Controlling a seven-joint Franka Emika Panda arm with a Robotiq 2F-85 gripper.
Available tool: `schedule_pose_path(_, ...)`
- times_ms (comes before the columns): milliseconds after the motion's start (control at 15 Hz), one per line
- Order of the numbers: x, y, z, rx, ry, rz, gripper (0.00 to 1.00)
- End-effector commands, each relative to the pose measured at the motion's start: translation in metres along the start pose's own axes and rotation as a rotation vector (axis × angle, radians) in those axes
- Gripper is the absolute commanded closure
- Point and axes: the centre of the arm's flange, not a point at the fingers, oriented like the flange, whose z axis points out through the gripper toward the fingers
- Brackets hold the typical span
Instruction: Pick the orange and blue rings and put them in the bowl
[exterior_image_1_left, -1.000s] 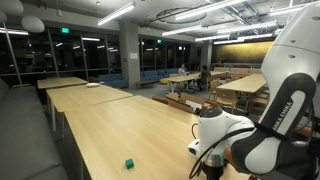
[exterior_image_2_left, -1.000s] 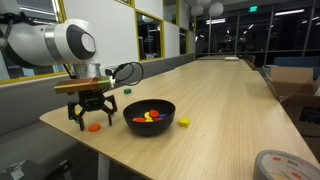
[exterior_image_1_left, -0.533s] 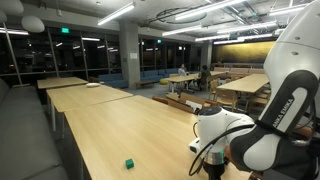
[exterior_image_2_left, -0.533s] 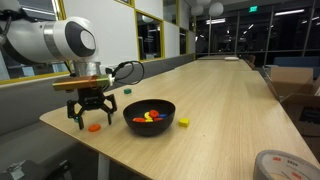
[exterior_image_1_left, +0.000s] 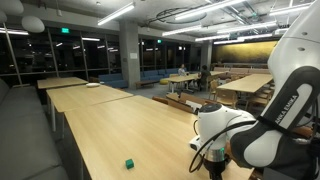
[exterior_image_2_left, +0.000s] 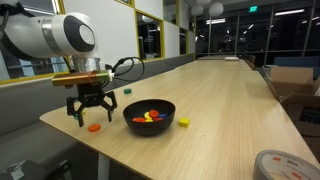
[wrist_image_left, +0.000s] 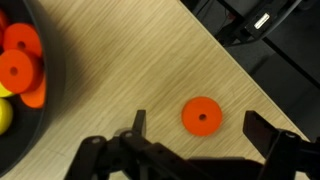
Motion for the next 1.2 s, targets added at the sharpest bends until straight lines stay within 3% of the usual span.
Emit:
schedule_pose_path(0,-0.048,-0.011,-0.002,0.011,0.013,-0.017,0.0)
schedule_pose_path(1133,-0.038,-0.005,0.009,0.054,0.009,-0.087,0.0)
